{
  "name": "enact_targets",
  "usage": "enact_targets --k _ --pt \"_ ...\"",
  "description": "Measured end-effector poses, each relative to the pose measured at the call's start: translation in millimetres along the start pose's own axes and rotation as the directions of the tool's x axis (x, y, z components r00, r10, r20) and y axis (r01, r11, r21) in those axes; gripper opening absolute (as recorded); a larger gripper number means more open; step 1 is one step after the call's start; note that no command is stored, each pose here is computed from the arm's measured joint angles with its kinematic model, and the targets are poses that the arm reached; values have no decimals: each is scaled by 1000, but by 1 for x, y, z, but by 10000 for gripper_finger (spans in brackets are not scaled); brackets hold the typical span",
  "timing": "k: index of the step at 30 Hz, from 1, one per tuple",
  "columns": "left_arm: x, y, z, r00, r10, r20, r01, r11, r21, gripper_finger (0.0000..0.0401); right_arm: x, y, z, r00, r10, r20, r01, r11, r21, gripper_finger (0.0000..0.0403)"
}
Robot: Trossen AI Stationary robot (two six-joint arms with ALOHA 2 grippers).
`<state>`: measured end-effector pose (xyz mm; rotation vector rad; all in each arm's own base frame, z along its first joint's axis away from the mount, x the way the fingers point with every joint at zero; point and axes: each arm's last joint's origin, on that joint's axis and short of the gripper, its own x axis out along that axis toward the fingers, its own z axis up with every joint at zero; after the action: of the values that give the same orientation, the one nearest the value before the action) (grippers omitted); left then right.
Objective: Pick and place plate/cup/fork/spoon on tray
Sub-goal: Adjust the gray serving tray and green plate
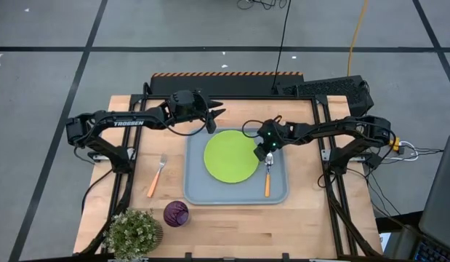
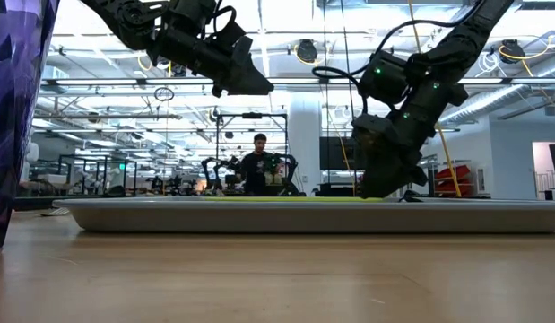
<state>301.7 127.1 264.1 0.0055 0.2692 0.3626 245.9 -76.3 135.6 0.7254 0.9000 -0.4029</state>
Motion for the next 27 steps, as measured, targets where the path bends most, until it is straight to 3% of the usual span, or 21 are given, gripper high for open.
enact_targets --k 4,9,22,27 --pt "0 0 0 1000 0 0 0 1000 1 129 0 0 0 1000 -1 -2 1 1000 -19 79" --pt "0 0 0 1000 0 0 0 1000 3 129 0 0 -1 1000 17 -17 -18 998 -63 12" --pt "0 0 0 1000 0 0 0 1000 3 129 -2 1 0 1000 26 -8 -27 997 -79 1" --pt "0 0 0 1000 0 0 0 1000 3 129 -2 0 1 1000 -20 22 21 999 -49 0"
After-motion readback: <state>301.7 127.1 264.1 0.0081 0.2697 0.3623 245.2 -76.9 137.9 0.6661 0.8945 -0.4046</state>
